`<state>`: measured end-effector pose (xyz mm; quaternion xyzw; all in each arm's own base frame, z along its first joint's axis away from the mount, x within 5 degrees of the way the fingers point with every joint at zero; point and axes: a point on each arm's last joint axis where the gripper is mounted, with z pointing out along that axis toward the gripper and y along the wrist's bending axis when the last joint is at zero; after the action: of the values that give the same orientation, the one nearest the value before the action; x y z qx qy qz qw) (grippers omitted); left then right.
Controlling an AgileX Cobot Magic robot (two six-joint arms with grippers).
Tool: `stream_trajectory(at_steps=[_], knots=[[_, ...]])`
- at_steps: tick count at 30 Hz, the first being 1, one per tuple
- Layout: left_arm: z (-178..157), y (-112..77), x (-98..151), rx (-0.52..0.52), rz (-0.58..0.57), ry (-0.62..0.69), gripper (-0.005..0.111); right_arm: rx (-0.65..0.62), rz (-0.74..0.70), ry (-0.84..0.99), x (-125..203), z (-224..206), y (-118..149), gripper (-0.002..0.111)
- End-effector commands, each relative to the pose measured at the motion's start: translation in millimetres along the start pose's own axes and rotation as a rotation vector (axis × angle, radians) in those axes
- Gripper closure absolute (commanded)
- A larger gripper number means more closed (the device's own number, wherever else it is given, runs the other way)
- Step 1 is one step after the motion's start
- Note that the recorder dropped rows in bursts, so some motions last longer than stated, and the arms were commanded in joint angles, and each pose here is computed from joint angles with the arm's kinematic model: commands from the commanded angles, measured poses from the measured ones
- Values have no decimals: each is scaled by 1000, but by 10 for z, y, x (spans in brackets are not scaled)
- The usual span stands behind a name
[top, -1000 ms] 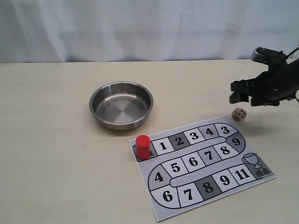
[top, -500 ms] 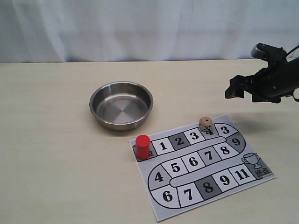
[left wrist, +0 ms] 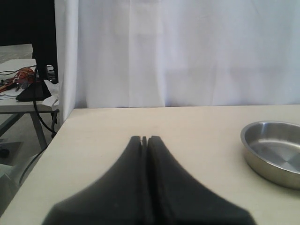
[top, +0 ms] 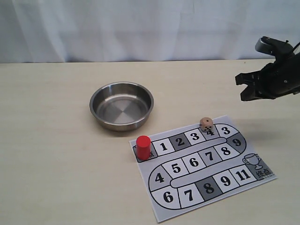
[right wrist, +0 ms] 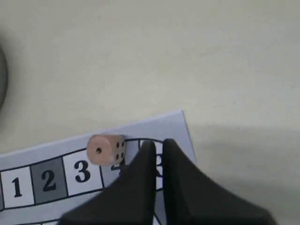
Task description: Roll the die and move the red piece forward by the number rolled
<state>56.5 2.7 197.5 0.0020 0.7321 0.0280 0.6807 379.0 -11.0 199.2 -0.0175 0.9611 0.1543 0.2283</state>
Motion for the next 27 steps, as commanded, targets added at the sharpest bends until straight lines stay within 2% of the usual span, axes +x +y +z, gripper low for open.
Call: stream_trajectory(at_steps=[1, 7, 13, 21, 27], knots=[[-4, 0, -29, 1, -3, -18, 107, -24, -69, 51, 114, -110, 146, 104], [-4, 0, -27, 1, -3, -16, 107, -15, -116, 83, 287, -25, 290, 104], [-4, 0, -27, 1, -3, -16, 107, -14, -206, 108, 425, 136, 574, 104], [-4, 0, -27, 1, -3, -16, 107, 141, -266, 135, 486, 222, 756, 104], [-4, 0, -27, 1, -3, -16, 107, 138, -301, 174, 565, 406, 873, 104]])
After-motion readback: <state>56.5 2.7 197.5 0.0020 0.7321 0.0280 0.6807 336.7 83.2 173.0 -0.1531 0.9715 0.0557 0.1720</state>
